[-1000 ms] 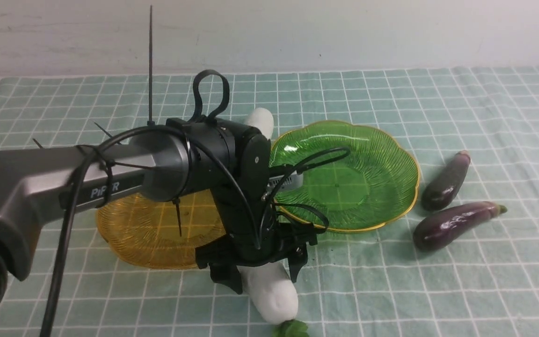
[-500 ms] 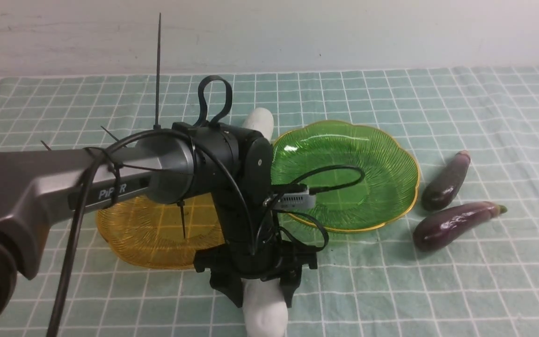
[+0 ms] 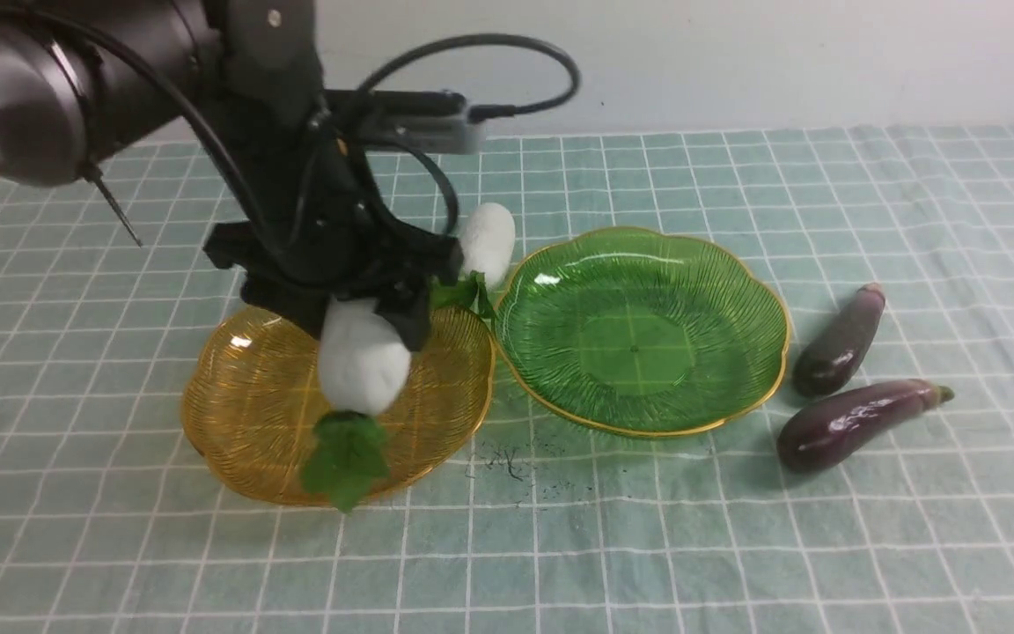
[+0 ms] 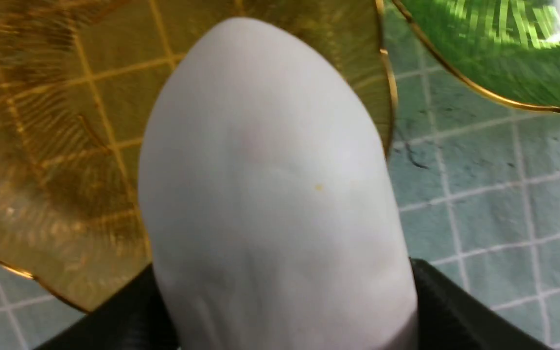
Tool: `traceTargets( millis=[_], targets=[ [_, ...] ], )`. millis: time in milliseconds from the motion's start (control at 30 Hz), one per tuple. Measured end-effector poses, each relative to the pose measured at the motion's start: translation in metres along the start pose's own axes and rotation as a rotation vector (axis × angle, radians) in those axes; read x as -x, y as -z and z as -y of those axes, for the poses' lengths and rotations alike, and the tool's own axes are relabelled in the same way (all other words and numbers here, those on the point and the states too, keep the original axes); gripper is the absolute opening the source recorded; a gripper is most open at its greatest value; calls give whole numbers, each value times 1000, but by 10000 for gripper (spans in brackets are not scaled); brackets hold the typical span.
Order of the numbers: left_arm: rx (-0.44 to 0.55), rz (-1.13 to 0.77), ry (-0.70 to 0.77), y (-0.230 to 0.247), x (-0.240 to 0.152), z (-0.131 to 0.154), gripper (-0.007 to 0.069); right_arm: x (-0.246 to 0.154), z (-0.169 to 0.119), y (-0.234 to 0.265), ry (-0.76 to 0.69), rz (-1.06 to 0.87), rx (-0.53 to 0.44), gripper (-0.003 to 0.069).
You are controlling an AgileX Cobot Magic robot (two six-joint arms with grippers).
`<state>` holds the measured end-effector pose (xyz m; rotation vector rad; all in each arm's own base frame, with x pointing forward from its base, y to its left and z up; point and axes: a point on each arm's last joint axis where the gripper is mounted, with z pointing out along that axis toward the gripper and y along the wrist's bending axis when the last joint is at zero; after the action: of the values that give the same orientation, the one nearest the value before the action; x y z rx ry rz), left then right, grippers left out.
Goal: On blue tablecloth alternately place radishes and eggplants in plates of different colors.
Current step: 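Pick up the white radish and place it in the left plate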
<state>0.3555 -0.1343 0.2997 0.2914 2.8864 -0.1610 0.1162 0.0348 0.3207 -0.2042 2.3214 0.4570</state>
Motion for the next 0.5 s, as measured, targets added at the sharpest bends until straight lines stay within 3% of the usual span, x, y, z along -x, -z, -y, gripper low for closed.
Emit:
traceTargets(
  millis=[267, 500],
  targets=[
    [18, -136, -64, -65, 14, -41, 503, -2, -1, 0, 7, -18, 6, -15],
    [12, -132, -132, -86, 19, -45, 503, -2, -1, 0, 8, -19, 6, -15]
  ],
)
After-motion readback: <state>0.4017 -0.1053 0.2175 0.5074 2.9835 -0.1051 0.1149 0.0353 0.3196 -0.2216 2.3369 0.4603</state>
